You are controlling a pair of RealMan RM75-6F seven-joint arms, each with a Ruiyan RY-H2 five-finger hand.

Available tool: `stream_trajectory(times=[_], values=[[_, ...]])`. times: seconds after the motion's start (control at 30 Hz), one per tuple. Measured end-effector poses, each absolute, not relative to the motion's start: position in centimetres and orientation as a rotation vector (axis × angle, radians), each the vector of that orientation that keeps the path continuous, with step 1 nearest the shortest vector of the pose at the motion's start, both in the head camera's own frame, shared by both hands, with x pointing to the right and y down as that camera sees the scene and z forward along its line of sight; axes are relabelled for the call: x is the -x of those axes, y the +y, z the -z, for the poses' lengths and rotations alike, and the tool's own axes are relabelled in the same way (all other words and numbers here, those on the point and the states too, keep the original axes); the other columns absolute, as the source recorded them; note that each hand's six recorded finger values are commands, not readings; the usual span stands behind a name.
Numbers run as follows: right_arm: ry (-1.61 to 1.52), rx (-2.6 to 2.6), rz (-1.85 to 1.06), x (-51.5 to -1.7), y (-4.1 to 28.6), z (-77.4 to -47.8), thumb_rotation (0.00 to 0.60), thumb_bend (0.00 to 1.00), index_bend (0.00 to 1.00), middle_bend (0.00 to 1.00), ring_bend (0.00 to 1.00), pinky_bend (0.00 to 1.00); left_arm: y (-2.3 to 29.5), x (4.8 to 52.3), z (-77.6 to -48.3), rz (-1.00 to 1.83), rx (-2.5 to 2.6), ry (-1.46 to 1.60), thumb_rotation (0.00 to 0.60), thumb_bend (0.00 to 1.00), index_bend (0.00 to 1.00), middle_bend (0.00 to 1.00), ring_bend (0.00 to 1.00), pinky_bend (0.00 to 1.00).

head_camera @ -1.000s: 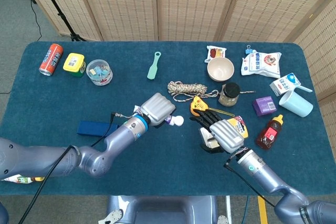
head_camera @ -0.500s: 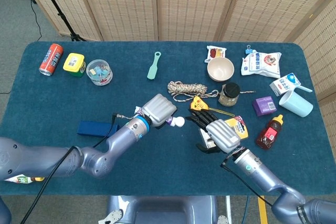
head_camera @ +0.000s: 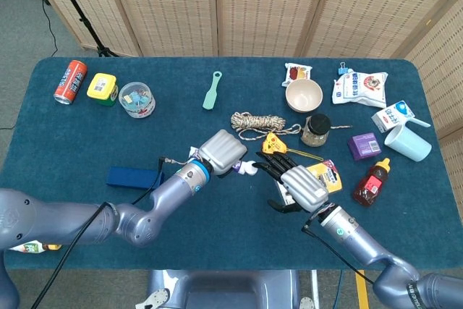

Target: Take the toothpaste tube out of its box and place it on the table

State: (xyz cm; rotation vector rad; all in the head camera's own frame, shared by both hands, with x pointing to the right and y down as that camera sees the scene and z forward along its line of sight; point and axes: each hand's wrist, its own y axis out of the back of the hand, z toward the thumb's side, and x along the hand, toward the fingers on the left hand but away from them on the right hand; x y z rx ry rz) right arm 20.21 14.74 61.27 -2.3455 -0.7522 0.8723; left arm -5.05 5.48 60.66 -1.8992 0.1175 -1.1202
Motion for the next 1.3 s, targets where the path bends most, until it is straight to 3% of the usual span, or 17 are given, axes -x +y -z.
stream_trajectory(times=[1.3], values=[[-0.732, 2.350, -0.892, -19.9, 15.2, -62.0, 0.600, 0.37, 0.12, 0.00, 0.00, 0.00, 5.2, 5.6, -59.4, 1.076, 1.917, 0.182, 0.600, 0.92, 0.62, 0.61, 0.64, 0.60]])
